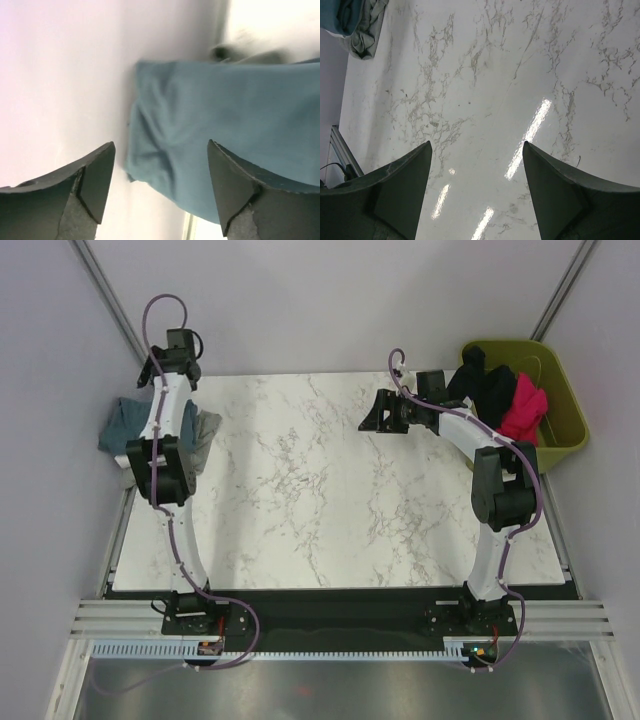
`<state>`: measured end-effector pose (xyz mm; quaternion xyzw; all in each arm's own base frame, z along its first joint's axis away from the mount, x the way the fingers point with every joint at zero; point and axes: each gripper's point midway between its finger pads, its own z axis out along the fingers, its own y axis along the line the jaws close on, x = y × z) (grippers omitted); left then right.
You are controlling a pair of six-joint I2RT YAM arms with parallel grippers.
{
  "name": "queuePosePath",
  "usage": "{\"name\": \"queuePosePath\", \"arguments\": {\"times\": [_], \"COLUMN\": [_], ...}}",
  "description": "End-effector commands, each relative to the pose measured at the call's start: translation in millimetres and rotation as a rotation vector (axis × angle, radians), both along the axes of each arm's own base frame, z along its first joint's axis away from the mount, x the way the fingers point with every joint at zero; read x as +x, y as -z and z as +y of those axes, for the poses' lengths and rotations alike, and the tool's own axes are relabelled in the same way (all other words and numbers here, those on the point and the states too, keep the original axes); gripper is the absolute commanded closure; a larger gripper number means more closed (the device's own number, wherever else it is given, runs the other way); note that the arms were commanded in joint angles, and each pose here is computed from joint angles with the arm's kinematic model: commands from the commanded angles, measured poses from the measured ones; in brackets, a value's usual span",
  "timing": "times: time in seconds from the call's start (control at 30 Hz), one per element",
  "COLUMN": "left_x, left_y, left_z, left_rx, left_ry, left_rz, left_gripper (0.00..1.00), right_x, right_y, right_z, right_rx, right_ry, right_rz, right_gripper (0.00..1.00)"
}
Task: Fold and stack the t-shirts
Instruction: Neatly place the folded tshirt to the corner
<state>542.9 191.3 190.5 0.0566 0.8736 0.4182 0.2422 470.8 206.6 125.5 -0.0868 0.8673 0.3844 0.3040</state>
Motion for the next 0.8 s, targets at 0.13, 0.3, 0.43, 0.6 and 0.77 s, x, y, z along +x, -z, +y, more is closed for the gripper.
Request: {"name": "queuePosePath", "arguments": {"times": [0.13, 0.3, 0.43, 0.6, 0.77], "left_x": [-9.6, -35.5, -41.5, -28.8, -19.1], "left_y": [-44.3, -75.7, -121.1, -126.4, -121.4], "left_z": [-148.9, -258.9, -303.3, -340.0, -365.6], "left_rx": [-0.454, -0.790, -0.996, -1.071, -0.909], "left_ry": [0.201, 0.393, 0.506, 0.620, 0.643], "left_rz": [-0.174, -0.215, -0.314, -0.327, -0.344], "left_gripper": [0.07, 0.01, 0.00, 0.00, 0.00], "right_x": [28.0, 62.6, 57.4, 31.1, 22.0], "right_y": [-75.0, -124.0, -147.1, -154.1, -143.8], "right_z": [-22.1, -102.2, -150.0, -152.5, -143.2], "right_rx": [-0.136, -0.481, -0.635, -0.635, -0.637], "right_ry": [0.075, 0.485, 0.725, 0.716, 0.668], "right_rz": [-0.283, -0.421, -0.442, -0.457, -0.448], "right_gripper": [0.15, 0.02, 0.02, 0.02, 0.02]}}
